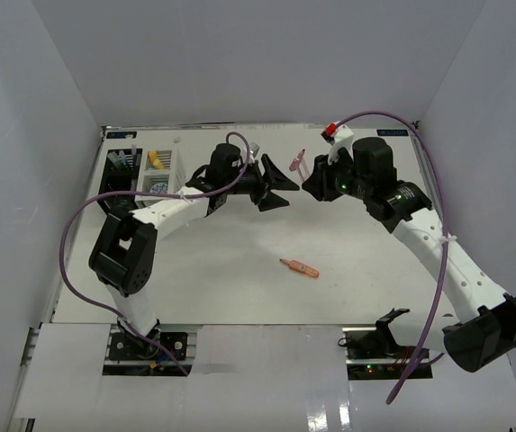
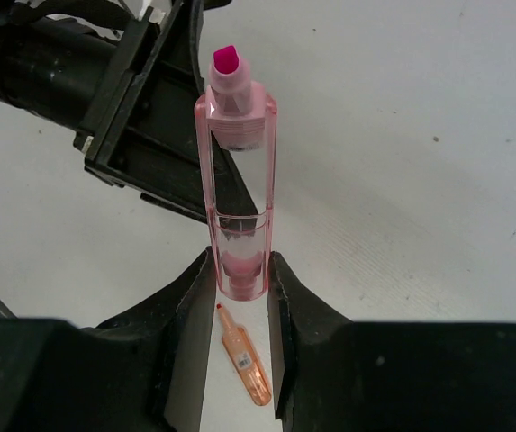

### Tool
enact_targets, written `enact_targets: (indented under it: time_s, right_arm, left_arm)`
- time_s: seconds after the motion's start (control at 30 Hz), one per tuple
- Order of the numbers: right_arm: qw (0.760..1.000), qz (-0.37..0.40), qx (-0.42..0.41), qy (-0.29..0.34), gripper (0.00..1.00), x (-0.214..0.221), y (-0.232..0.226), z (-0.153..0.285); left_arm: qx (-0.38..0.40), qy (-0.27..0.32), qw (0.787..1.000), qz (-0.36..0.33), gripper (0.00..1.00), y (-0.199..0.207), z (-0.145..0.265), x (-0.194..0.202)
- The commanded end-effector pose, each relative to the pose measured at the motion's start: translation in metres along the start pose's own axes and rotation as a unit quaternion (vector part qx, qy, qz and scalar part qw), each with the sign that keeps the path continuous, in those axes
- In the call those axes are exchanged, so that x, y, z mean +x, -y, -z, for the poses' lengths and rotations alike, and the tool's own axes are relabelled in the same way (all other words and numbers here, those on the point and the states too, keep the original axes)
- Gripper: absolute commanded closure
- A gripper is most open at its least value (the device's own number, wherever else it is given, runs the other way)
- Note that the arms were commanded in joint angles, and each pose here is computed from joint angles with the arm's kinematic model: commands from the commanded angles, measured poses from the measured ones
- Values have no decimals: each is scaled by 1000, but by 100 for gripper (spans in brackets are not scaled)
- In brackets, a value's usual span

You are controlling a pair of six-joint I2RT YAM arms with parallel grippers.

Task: Sort the stationery into containers
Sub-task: Close the pen cap on the pen.

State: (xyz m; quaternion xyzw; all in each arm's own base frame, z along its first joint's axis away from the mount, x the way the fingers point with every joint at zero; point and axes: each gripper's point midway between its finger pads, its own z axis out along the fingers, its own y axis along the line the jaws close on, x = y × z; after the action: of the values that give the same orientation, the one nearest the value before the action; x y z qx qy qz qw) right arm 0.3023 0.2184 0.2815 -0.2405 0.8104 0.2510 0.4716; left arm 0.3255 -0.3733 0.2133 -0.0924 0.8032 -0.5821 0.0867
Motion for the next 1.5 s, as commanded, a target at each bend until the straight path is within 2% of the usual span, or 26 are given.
enact_targets:
  time_s: [0.0,0.2,0.63,1.47]
  right_arm:
    - [999,3,-35,39,92,-23,-17,7]
    - [999,-1,-42,31,92,-13,-19,7]
    - [1000,4,-20,-4,92,18,-9,10]
    - [998,13,10,-56,92,50,4,11]
  left_arm:
    - [25,18,999,-16,26,26,-2,-10]
    - [49,30,998,-18,27,42,-2,-17]
    - [68,59,996,-18,29,47,8,-26]
    - [89,63,993,-54,29,59,18,-31]
